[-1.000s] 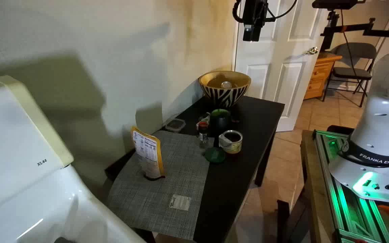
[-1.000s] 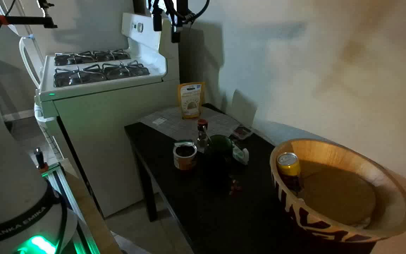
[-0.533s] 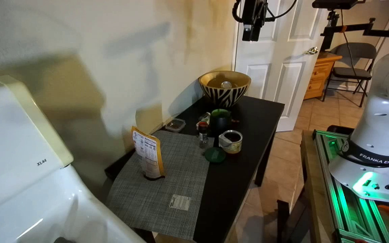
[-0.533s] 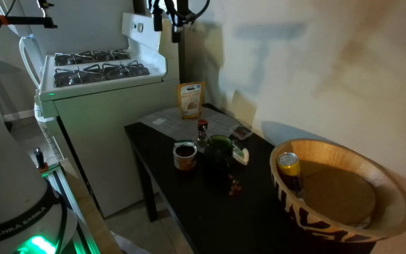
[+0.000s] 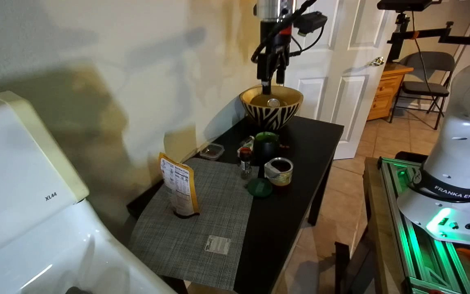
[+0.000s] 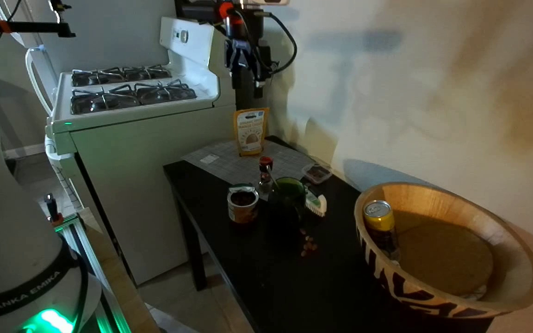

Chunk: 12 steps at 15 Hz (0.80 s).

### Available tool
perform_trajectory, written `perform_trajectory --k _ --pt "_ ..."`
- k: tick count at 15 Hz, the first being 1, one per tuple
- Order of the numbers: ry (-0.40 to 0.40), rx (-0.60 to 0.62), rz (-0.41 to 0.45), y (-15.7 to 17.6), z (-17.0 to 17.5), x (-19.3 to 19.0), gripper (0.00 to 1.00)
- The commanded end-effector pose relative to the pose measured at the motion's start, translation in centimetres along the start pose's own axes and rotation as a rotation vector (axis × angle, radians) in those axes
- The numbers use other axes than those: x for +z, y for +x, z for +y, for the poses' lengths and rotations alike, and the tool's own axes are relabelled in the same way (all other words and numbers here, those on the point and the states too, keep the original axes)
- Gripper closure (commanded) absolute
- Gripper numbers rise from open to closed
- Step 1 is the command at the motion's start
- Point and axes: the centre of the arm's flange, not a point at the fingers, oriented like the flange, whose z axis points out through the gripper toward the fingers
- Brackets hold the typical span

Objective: Pick up the black topped spice bottle and put it into the wooden bowl

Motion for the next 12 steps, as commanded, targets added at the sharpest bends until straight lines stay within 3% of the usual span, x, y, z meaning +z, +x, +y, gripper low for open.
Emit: perform_trajectory --k 1,4,5,9,12 --pt "0.035 -0.125 -0.139 5.7 1.7 5.0 0.00" --pt "0.092 -0.245 -0.227 8.0 5.0 8.7 0.00" --pt "0.049 -0.188 -0.162 5.3 3.4 7.8 0.00" --pt "0.053 -0.193 -0.172 6.0 3.9 8.6 0.00" --pt "0.105 -0.285 -0.073 4.9 1.8 9.6 0.00"
